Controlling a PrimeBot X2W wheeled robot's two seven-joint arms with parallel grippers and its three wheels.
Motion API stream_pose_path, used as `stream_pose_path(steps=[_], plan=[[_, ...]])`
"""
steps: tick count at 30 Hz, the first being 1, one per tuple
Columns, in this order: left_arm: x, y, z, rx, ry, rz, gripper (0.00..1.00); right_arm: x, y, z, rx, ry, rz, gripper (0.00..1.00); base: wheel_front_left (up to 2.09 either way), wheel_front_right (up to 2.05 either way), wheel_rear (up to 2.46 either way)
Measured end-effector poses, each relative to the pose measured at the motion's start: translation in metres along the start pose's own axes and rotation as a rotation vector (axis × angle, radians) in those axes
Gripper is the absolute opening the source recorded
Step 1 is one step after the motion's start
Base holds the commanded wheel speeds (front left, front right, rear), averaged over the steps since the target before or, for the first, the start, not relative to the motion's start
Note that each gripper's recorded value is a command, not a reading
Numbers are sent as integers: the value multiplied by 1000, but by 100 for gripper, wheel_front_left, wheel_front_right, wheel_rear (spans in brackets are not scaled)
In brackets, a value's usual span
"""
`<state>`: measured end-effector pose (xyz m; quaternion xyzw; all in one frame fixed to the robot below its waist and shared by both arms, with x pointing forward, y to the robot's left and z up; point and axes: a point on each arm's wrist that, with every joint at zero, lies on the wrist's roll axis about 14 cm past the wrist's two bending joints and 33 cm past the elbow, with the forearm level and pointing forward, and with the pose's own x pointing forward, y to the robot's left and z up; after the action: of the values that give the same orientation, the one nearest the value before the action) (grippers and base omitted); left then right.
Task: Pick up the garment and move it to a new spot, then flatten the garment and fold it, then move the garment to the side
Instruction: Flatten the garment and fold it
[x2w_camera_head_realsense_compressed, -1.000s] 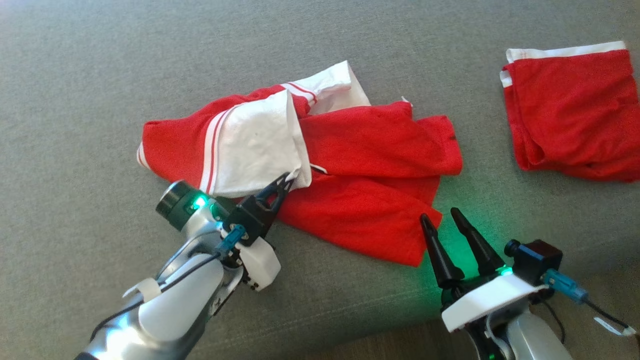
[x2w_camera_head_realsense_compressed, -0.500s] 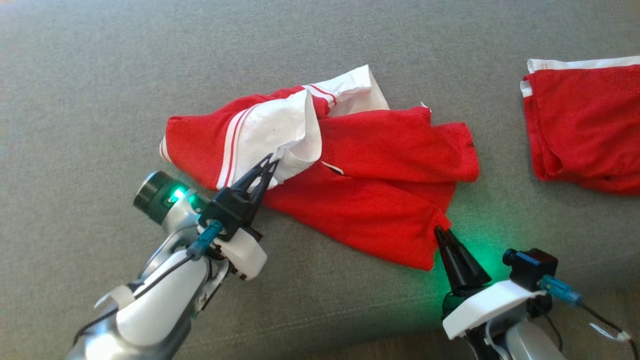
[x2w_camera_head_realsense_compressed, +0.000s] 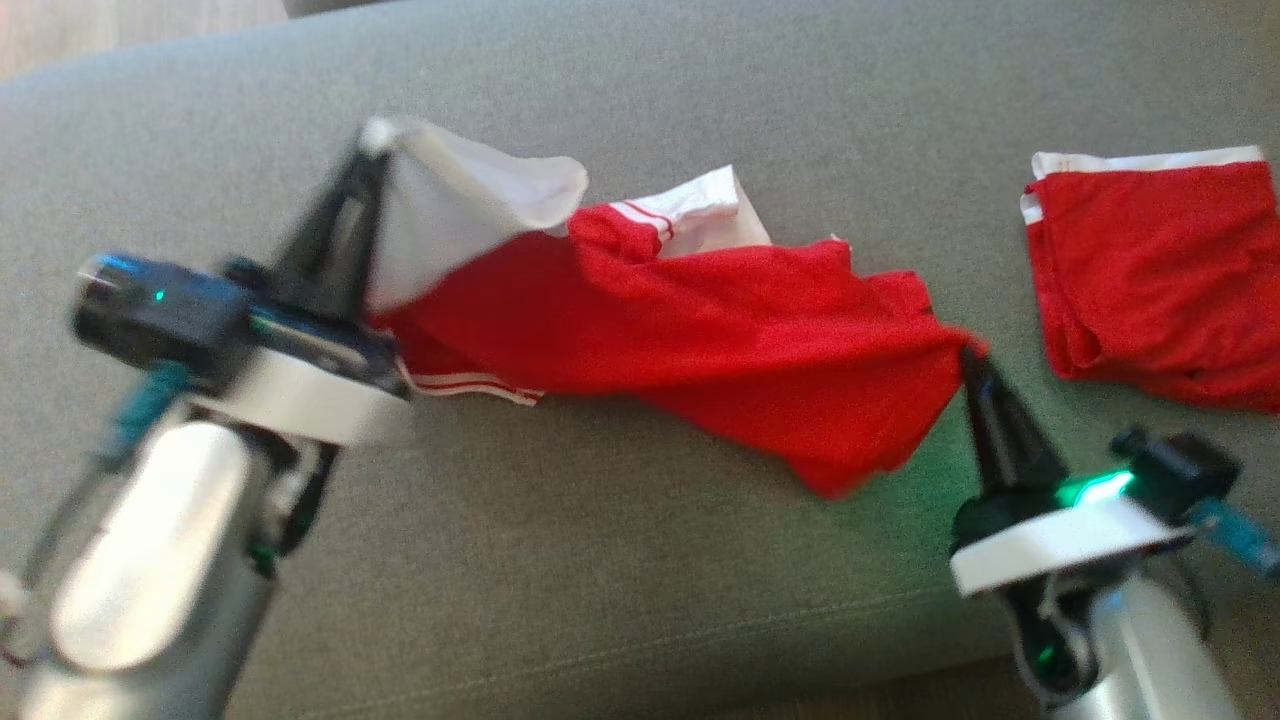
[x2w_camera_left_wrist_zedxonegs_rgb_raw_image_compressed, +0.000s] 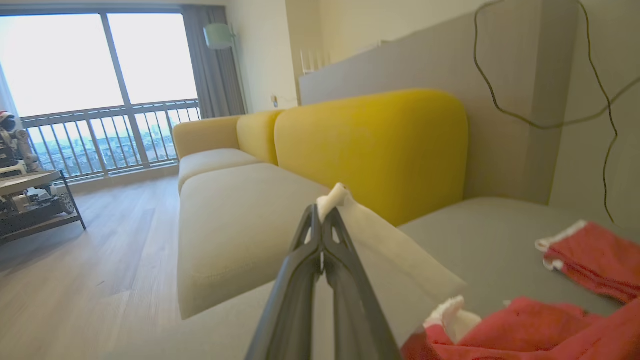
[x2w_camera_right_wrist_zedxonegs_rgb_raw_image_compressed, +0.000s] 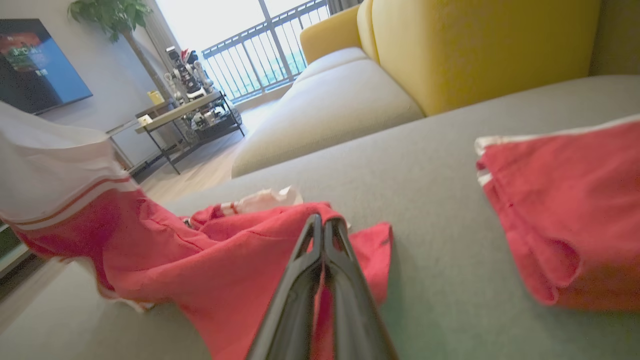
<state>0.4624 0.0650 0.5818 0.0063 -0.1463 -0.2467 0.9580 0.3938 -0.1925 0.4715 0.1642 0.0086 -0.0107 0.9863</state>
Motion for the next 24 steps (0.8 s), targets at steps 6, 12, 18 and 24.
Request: stream_pose_path(steps=[6, 12, 18, 24], plan=[[5, 34, 60, -51, -125, 55, 0, 19, -1, 91, -52, -175, 14, 0, 0, 0, 0], [20, 51, 125, -75, -230, 58, 0, 23, -2, 168, -131, -286, 36, 0, 0, 0, 0], [46, 67, 170, -143, -257, 60, 0, 44, 16, 228, -154, -324, 89, 0, 0, 0, 0], [92, 93, 168, -214, -178, 93, 0, 98, 34, 250, -191, -293, 122, 0, 0, 0, 0]])
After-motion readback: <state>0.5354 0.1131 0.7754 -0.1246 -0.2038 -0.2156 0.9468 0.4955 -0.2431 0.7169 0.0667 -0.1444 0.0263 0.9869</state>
